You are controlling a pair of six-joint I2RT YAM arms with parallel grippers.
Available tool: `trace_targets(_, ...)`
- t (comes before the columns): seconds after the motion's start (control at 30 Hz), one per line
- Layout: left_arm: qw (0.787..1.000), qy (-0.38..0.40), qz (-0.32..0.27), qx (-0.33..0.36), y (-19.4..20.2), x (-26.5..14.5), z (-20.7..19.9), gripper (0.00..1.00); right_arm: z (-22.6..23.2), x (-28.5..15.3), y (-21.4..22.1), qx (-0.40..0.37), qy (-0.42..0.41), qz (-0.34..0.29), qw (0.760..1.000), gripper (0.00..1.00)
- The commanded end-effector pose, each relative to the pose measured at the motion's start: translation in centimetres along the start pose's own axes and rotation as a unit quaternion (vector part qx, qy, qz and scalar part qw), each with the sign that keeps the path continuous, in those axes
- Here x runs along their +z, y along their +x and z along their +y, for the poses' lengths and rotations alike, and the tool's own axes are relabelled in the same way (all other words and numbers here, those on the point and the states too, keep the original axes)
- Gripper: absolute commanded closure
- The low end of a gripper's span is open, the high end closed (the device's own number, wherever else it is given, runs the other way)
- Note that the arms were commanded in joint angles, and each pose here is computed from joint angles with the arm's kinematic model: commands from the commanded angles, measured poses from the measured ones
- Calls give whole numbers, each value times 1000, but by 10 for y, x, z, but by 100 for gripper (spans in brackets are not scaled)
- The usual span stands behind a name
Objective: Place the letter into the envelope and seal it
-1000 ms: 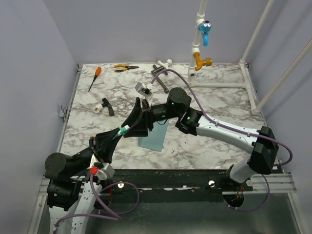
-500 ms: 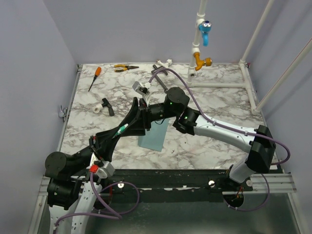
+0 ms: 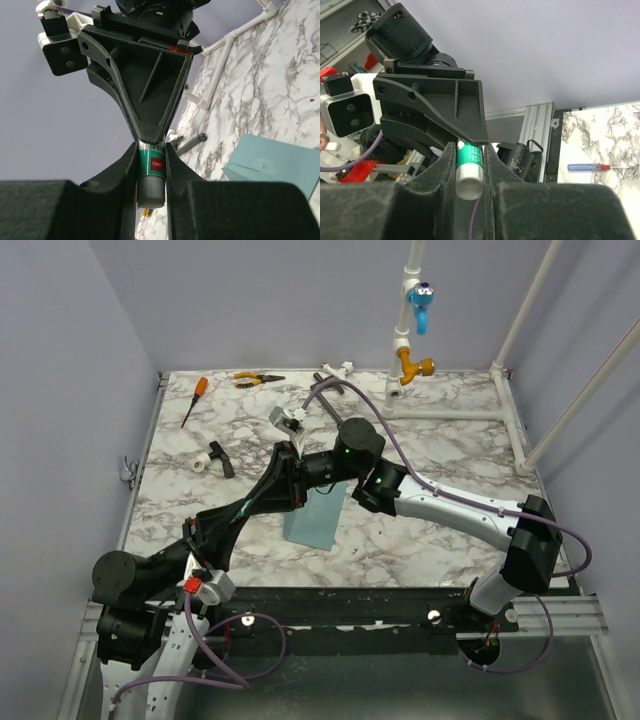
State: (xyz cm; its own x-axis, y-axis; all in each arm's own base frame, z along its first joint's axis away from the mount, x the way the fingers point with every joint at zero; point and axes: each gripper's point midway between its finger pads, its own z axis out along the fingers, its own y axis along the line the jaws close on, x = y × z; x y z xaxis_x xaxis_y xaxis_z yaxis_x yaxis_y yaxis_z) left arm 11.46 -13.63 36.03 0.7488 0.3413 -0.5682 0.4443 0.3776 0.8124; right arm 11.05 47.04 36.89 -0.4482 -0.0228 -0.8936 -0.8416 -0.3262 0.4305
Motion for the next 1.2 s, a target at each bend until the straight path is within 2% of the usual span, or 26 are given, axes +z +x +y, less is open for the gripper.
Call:
trace_targets(0.0, 1000, -8, 8, -5, 4, 1, 3, 89, 7, 4, 2, -9, -11, 18, 1000, 99)
trace_targets(0.1, 1000, -11, 12, -9, 7, 0, 3, 80, -1, 0, 4, -20, 24, 31, 999, 99)
trace_targets(0.13, 1000, -12, 14, -11, 8, 0, 3, 74, -4, -1, 5, -23, 32, 35, 999, 99)
trace_targets(0.23, 999, -12, 16, -25, 10, 0, 1, 41, -8, -6, 7, -22, 53, 42, 997, 99)
trace_targets(0.3, 999, -12, 17, -36, 11, 0, -1, 24, -15, -10, 10, -24, 79, 50, 995, 99)
trace_targets(0.37, 999, -10, 20, -44, 13, 0, -3, 11, -25, -16, 11, -30, 111, 58, 992, 99)
trace_targets(0.43, 998, -8, 25, -57, 16, 1, -5, 6, -33, -23, 10, -33, 138, 64, 988, 99)
trace_targets(0.57, 993, -3, 49, -111, 26, 2, -9, 3, -57, -46, 9, -44, 225, 86, 970, 100)
trace_targets(0.7, 971, 3, 103, -213, 44, 6, -12, 4, -97, -84, 11, -60, 355, 122, 925, 99)
trace_targets(0.77, 947, 1, 145, -286, 56, 9, -9, 5, -115, -104, 16, -60, 408, 144, 900, 99)
trace_targets(0.87, 893, -11, 223, -390, 79, 13, -5, 15, -144, -137, 27, -58, 482, 183, 855, 99)
trace_targets(0.93, 856, -5, 281, -433, 93, 12, -7, 15, -161, -156, 33, -61, 521, 208, 825, 99)
trace_targets(0.97, 828, -4, 315, -464, 101, 13, -6, 14, -166, -163, 35, -66, 533, 218, 815, 99)
trace_targets(1.0, 790, -4, 363, -494, 111, 9, -9, 16, -171, -166, 38, -71, 538, 229, 808, 100)
trace_targets(1.03, 747, 9, 406, -526, 118, 9, -11, 23, -175, -169, 42, -76, 540, 239, 804, 99)
trace_targets(1.07, 717, 20, 431, -548, 120, 11, -10, 31, -178, -170, 45, -86, 535, 249, 803, 99)
trace_targets(1.1, 678, 38, 458, -573, 127, 14, -17, 32, -182, -169, 52, -94, 526, 260, 804, 99)
trace_targets(1.17, 637, 40, 475, -605, 141, 23, -25, 31, -193, -169, 68, -107, 514, 279, 804, 99)
